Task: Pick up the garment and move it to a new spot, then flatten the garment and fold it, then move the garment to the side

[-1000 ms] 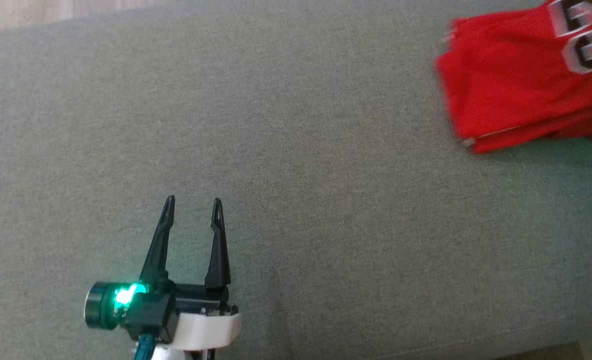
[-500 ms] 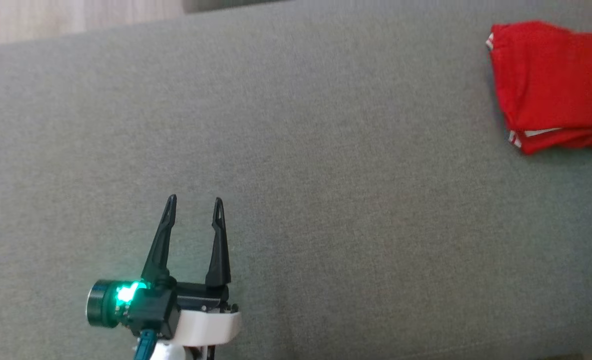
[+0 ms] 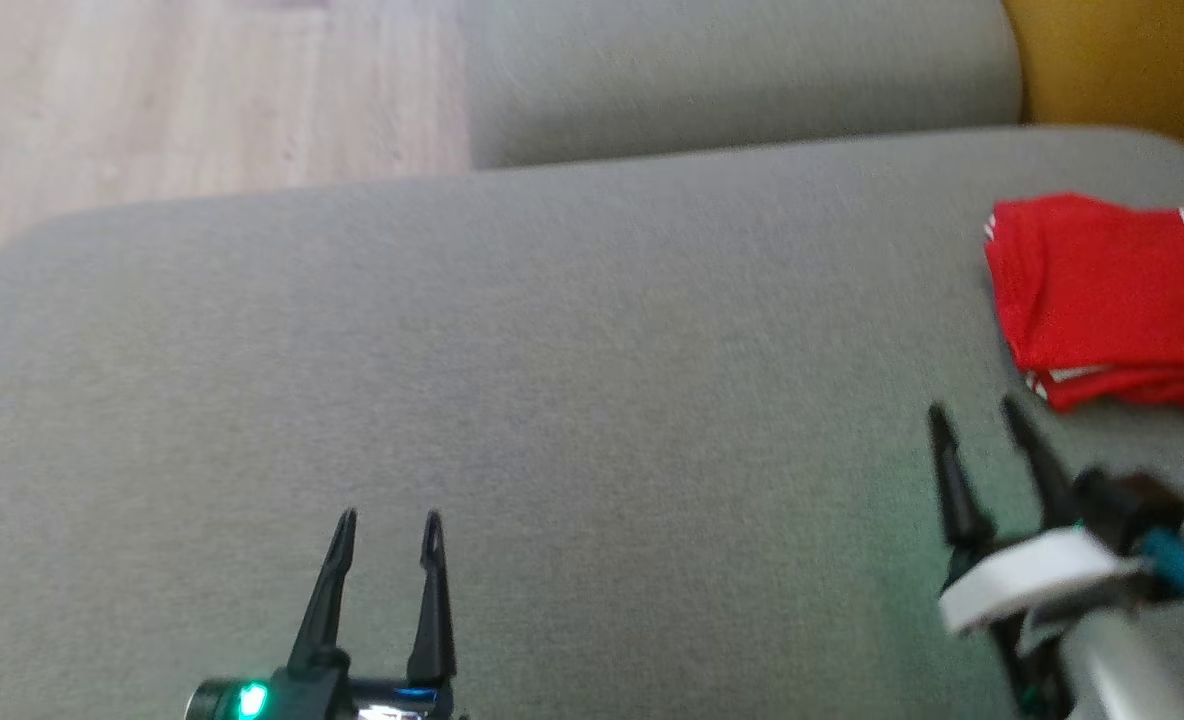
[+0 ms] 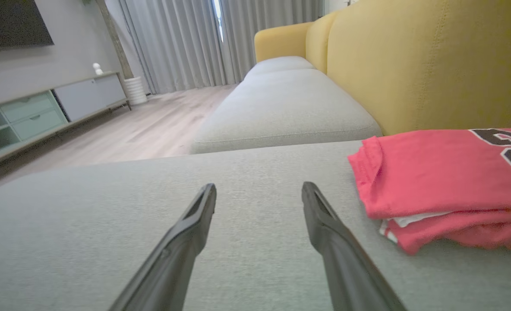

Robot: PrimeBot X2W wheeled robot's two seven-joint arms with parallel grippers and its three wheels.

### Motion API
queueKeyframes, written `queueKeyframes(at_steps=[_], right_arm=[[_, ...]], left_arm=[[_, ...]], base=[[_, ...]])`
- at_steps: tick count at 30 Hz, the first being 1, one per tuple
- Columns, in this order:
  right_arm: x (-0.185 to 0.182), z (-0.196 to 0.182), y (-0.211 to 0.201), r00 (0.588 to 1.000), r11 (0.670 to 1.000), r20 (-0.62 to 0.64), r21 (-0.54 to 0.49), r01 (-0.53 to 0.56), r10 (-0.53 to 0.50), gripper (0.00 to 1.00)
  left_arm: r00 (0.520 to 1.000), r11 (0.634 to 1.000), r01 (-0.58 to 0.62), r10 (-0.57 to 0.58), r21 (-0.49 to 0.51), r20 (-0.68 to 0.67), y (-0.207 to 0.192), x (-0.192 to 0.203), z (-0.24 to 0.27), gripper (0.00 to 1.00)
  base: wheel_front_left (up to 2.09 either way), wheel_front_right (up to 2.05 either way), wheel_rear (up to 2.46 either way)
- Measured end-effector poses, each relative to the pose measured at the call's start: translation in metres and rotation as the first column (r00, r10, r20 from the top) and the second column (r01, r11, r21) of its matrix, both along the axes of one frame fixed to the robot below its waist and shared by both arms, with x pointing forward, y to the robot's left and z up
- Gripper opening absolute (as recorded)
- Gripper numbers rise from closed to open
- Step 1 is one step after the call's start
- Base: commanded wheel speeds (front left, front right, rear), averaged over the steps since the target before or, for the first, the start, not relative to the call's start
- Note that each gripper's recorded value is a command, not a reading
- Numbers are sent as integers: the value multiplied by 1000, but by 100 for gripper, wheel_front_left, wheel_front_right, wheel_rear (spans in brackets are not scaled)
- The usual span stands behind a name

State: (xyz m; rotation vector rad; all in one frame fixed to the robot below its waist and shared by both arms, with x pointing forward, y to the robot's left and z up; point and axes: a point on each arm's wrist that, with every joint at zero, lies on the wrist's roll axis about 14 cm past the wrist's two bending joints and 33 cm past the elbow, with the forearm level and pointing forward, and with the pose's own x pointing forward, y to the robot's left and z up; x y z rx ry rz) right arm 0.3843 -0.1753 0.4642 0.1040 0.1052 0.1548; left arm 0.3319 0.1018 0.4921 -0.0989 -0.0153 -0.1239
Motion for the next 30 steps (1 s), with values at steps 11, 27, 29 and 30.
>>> queueKeyframes(at_steps=[11, 27, 29, 30], right_arm=[[-64, 27, 47, 989, 995, 129, 64, -77, 68, 100], [-86, 18, 40, 994, 998, 105, 51, -30, 24, 100], [-86, 18, 40, 994, 998, 105, 54, -28, 22, 100], [-86, 18, 40, 994, 998, 105, 55, -27, 21, 100]], left_arm=[[994, 994, -111, 111, -5, 21, 35, -37, 3, 100], [995, 994, -104, 104, 20, 10, 39, -46, -3, 100], [995, 994, -103, 103, 20, 11, 38, -46, -2, 100], [995, 994, -103, 103, 20, 12, 38, -46, -2, 100]], base=[[0, 0, 0], [0, 0, 0], [0, 0, 0], [0, 0, 0]])
